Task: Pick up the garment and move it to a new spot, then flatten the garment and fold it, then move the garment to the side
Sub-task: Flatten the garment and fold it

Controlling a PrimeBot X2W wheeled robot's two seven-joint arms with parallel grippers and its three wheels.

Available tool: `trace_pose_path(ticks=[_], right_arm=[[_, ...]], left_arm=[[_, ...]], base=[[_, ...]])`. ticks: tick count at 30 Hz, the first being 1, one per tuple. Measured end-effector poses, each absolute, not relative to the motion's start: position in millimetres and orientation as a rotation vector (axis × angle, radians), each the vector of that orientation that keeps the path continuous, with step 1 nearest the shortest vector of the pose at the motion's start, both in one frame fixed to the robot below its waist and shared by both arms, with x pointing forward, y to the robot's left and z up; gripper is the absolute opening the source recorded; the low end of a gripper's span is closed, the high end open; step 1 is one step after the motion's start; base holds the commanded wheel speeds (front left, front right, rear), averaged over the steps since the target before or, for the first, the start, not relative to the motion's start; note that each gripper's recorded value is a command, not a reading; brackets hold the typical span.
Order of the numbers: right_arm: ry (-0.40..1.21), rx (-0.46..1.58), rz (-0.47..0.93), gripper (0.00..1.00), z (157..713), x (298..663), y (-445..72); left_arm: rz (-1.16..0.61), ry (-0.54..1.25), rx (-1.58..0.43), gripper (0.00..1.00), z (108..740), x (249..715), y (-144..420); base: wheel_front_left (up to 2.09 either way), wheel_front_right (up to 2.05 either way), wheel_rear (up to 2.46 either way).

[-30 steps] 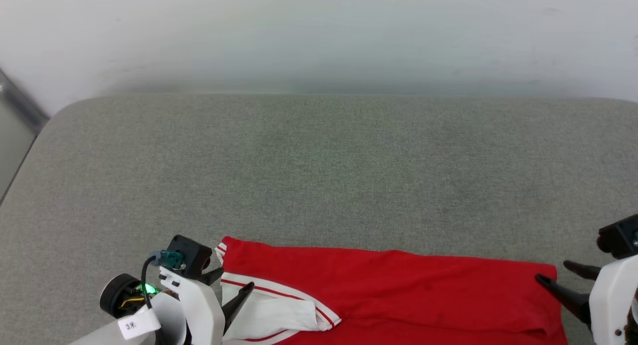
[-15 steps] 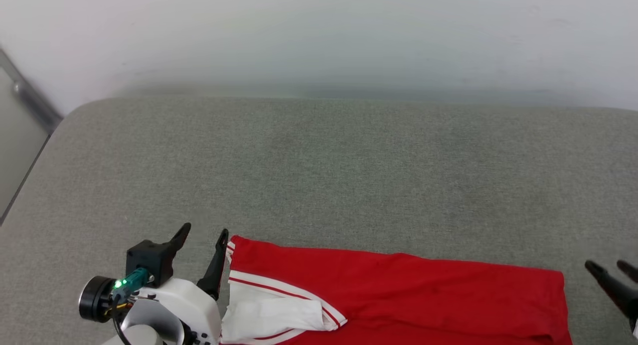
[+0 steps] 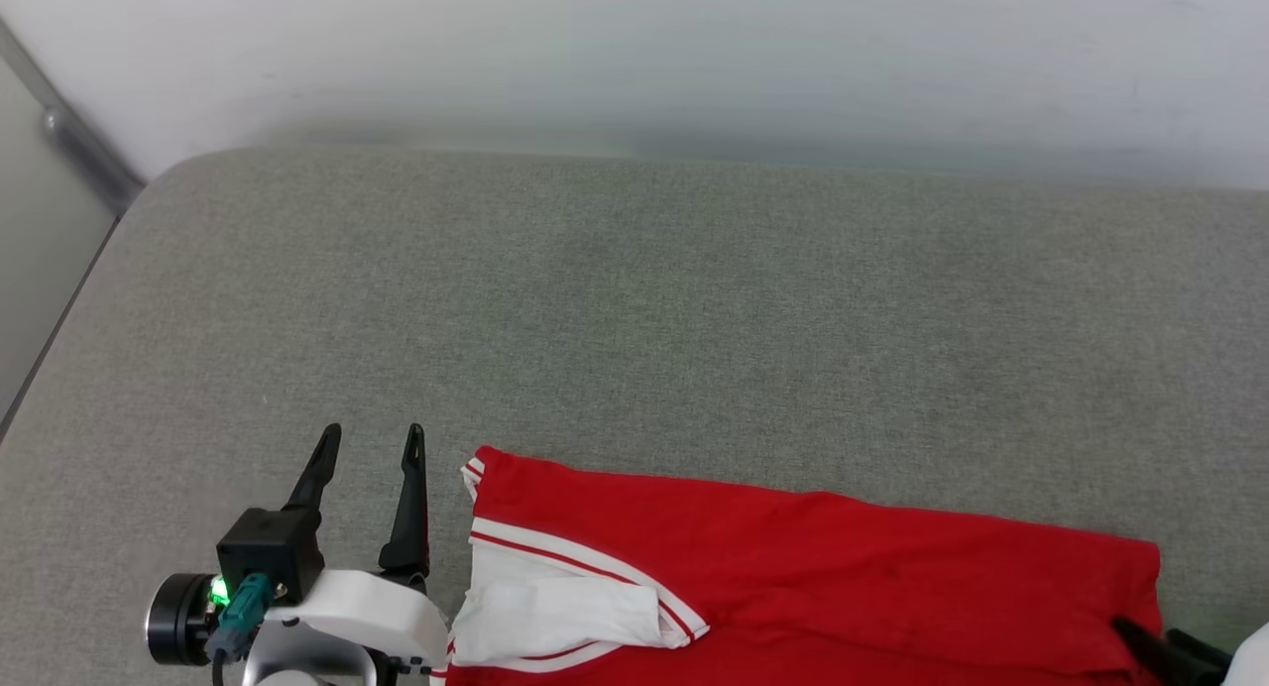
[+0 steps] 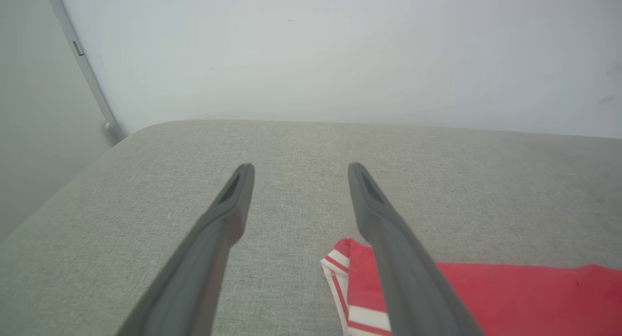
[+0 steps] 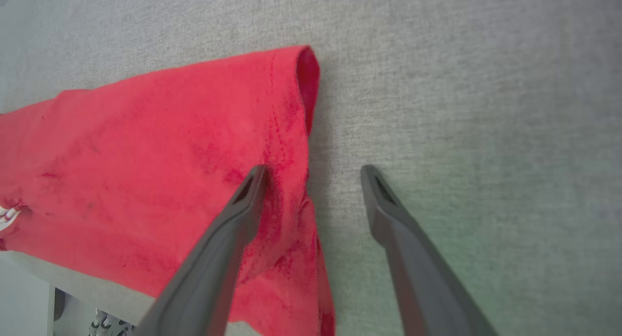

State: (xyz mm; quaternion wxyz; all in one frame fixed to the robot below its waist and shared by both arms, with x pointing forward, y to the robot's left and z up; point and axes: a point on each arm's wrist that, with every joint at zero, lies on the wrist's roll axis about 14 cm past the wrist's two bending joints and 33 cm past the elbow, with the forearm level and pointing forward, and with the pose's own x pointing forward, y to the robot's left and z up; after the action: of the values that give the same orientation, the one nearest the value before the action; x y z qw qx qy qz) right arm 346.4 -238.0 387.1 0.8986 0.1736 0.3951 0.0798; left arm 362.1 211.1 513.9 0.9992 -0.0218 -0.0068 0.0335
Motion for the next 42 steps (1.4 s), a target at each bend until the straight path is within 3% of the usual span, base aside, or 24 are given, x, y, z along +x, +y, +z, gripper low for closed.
trace_pose_path(ticks=[13,15,16,26,38,41,42], right_arm=[[1.003,0.463,0.287,1.00,355,323,-182],[1.002,0.460,0.292,0.20,354,323,-180],[1.003,0.456,0.296,0.00,354,323,-179],[0.941,0.430,0.296,0.00,368,334,-188],[0.806,0.313,0.130,0.00,411,351,-277],[0.811,0.277,0.227,0.00,424,345,-254],[0.787,0.252,0.317,0.00,438,347,-228]], left_arm=[[0.096,-0.016,-0.060,1.00,498,359,211],[0.104,-0.012,-0.060,1.00,496,358,213],[0.112,-0.020,-0.058,1.00,497,359,216],[0.139,-0.075,-0.047,1.00,508,353,221],[0.139,-0.104,-0.001,1.00,514,336,222],[0.134,-0.101,0.009,1.00,513,331,221],[0.129,-0.096,0.011,1.00,512,330,219]], base=[[0.00,0.00,0.00],[0.00,0.00,0.00],[0.00,0.00,0.00],[0.00,0.00,0.00],[0.00,0.00,0.00],[0.00,0.00,0.00],[0.00,0.00,0.00]])
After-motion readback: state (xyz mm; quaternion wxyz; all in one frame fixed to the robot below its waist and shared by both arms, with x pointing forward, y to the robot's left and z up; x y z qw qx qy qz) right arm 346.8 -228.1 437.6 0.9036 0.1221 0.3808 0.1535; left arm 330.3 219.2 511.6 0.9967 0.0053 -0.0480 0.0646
